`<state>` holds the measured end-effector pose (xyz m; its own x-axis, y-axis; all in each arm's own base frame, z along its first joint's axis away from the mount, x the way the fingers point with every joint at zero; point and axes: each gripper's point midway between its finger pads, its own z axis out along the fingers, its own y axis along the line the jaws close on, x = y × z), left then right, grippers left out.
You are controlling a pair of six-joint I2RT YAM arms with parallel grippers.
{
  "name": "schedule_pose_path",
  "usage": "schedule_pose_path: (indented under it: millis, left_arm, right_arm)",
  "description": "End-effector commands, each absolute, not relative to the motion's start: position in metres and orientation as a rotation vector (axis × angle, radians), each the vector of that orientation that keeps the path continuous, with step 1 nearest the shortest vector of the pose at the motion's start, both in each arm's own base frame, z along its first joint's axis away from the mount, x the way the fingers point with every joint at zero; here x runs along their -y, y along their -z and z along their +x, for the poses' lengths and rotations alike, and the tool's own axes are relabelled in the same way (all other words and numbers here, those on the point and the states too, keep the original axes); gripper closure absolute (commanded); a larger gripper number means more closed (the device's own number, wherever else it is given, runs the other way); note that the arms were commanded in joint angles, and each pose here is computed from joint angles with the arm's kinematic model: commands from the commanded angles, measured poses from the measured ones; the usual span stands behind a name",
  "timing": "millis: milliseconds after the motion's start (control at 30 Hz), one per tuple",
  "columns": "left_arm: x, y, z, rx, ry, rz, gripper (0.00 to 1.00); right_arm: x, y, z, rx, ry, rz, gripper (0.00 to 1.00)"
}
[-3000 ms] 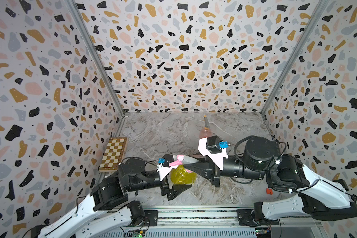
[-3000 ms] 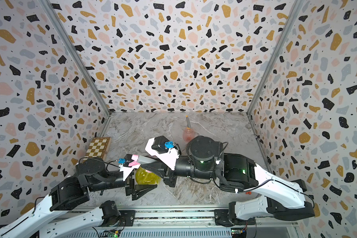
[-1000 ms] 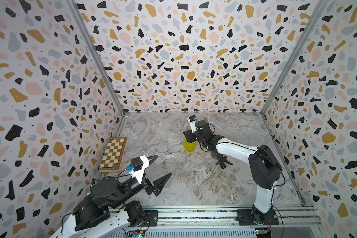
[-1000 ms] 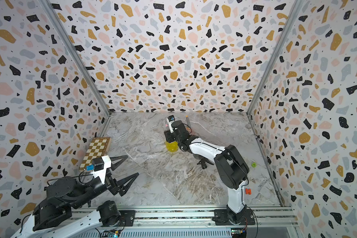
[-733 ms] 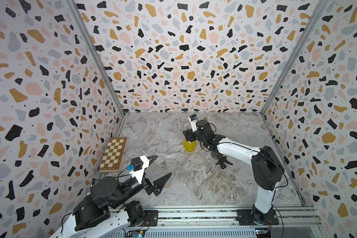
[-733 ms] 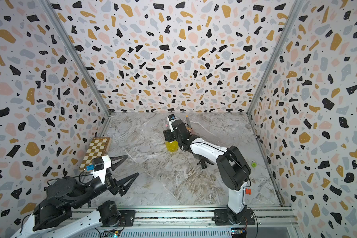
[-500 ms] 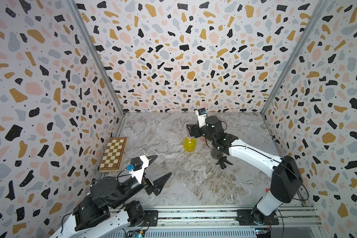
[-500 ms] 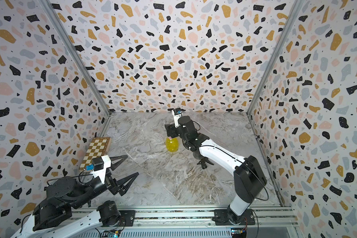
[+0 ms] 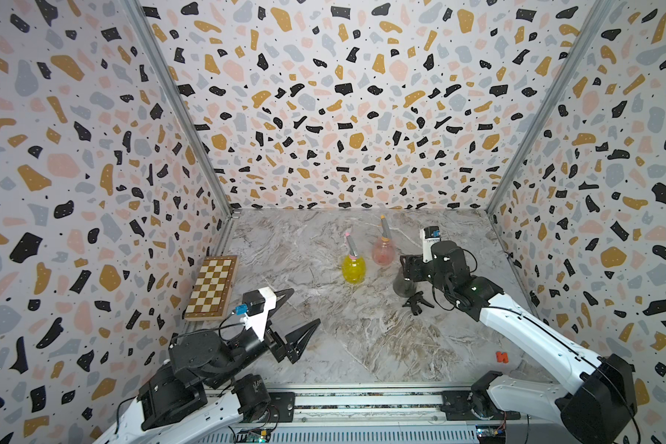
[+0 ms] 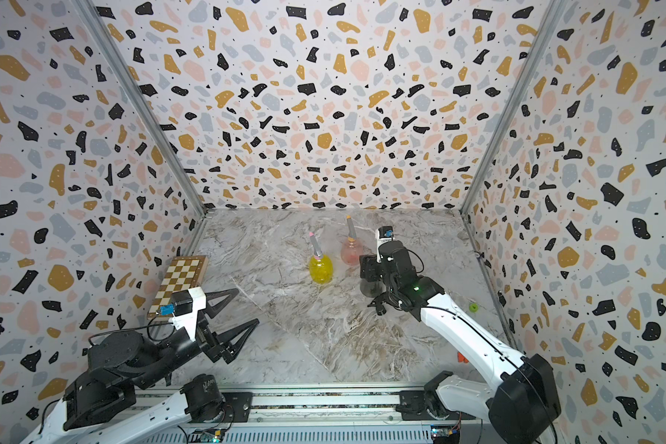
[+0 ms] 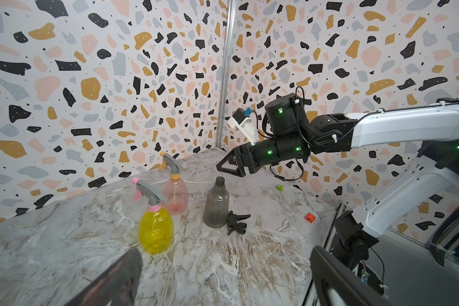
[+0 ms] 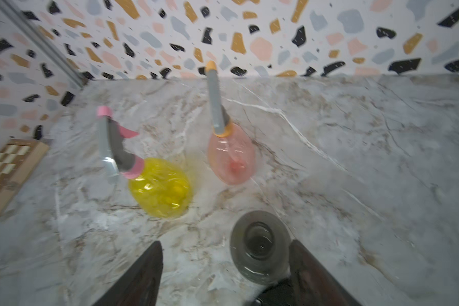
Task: Attach spray nozzles to spray bottles
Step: Pick up the spray bottle from the center of the board.
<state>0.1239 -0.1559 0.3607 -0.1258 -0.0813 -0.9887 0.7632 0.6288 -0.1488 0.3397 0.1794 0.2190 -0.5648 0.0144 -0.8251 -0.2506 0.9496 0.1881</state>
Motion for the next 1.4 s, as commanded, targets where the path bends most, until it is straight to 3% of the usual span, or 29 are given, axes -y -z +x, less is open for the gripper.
schedule_pose_path:
  millis: [0, 667, 967, 1200, 1367]
  left_arm:
    - [0.156, -0.370, 0.124, -1.507, 0.838, 0.550, 0.01]
    - [0.160, -0.363, 0.128, -1.528, 0.830, 0.552, 0.01]
    - [0.161, -0.365, 0.127, -1.525, 0.832, 0.562, 0.01]
    - [0.164, -0.366, 0.123, -1.522, 0.845, 0.597, 0.01]
    - [0.177, -0.358, 0.118, -1.555, 0.860, 0.689, 0.01]
  right_arm:
    - [-0.178, -0.209, 0.345, -2.196, -0.363, -0.169, 0.25]
    - [-0.172, -0.178, 0.374, -2.239, -0.269, -0.147, 0.48]
    - [-0.174, -0.181, 0.373, -2.238, -0.266, -0.168, 0.71]
    - [-0.181, -0.206, 0.360, -2.182, -0.210, -0.224, 0.98]
    - [-0.203, -0.235, 0.322, -2.147, -0.312, -0.326, 1.00]
